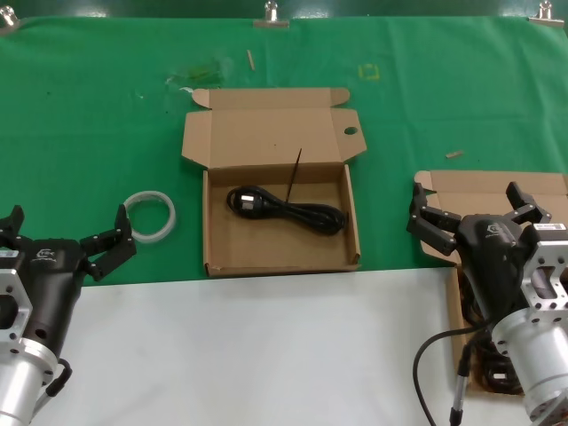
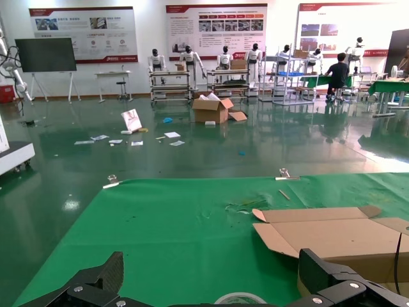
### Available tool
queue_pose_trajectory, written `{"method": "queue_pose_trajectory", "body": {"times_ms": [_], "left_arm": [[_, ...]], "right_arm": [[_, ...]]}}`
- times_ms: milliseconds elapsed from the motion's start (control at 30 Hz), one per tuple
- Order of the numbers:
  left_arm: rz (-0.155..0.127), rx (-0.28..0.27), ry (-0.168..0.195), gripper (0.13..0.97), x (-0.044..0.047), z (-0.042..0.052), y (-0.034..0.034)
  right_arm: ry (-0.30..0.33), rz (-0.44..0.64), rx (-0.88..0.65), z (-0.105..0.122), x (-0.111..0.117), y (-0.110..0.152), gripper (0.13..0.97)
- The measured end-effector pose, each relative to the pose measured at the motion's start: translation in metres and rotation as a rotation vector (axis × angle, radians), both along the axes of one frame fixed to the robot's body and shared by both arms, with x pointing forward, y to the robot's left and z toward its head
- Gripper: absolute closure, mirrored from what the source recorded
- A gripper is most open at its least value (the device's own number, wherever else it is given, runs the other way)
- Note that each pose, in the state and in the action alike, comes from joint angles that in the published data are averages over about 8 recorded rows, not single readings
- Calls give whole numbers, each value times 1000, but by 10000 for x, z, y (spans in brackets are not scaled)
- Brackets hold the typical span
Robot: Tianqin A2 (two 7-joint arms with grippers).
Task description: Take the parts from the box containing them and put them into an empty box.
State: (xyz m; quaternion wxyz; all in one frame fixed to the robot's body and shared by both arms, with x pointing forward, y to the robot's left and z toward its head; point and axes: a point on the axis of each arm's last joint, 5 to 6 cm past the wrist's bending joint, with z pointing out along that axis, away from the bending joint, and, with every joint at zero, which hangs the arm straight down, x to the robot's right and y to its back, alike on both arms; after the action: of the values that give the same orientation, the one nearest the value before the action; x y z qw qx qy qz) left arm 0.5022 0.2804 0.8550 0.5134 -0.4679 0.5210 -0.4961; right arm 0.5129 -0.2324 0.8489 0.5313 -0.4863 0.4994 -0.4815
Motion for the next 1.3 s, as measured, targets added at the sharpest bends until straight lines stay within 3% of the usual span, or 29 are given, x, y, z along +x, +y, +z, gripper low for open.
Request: {"method": "queue_pose_trajectory", "body": {"times_ms": [1300], "left_arm": [[0,0,0,132,0,0,0]], "right_arm": [[0,0,0,0,0,0,130]]}}
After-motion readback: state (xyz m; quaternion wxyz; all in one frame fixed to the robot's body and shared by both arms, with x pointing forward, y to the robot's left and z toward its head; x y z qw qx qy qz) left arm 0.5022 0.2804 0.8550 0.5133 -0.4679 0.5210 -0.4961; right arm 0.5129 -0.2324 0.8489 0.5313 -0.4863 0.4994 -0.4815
